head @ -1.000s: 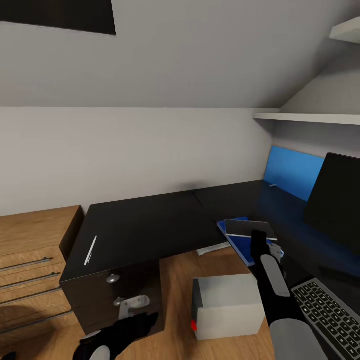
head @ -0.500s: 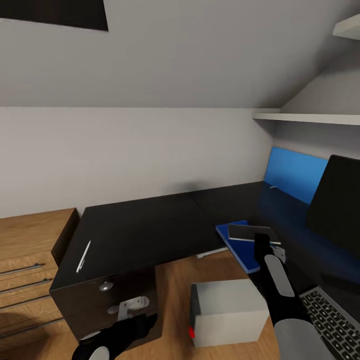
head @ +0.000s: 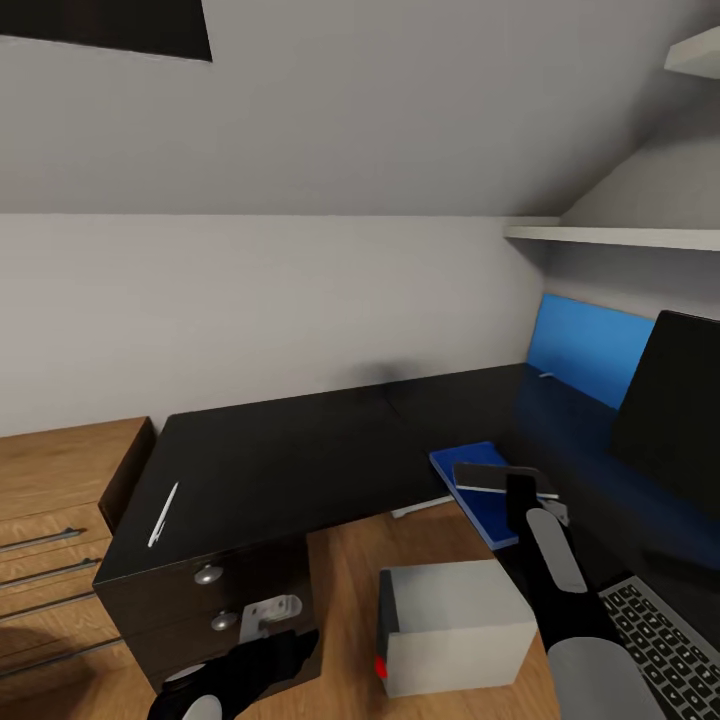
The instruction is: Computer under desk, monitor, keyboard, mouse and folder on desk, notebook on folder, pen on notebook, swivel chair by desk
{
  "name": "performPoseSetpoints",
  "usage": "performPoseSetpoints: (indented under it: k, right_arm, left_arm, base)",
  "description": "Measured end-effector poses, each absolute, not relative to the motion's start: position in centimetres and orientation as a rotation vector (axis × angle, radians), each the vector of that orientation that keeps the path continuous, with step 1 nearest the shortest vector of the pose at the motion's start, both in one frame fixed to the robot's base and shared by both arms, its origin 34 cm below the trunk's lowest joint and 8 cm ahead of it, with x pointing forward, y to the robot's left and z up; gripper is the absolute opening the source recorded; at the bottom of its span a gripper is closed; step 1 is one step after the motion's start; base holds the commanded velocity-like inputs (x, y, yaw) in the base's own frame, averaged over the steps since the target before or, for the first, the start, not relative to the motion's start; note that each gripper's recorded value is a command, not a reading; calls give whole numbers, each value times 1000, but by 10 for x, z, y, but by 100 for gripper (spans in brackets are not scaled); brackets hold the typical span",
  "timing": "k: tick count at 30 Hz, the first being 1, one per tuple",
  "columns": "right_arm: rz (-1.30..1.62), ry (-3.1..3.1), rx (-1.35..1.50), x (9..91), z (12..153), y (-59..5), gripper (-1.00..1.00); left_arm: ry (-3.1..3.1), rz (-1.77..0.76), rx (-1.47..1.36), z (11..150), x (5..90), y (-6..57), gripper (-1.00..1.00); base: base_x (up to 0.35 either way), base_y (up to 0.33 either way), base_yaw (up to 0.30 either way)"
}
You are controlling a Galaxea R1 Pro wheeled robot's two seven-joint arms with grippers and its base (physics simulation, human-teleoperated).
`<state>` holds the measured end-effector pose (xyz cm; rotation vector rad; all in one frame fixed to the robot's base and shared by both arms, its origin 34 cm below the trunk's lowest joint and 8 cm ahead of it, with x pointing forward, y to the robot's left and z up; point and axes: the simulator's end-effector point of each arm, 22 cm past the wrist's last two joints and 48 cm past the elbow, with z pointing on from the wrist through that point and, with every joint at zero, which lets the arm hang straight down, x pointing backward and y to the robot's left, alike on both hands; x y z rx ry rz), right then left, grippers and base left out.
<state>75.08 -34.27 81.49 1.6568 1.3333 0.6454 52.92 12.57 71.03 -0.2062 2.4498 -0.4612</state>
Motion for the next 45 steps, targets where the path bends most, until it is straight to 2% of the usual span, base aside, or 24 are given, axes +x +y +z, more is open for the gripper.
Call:
performPoseSetpoints:
  k: [22, 45]
  right_arm:
    - [651, 1376, 1615, 755, 817, -326, -100]
    - [631, 1371, 1607, 754, 818, -338, -100]
  left_arm:
    - [2451, -461, -206, 710, 529, 126, 100]
    - [2461, -476, -171, 708, 523, 114, 100]
  base:
    - [27, 19, 0]
    - [23, -14, 0]
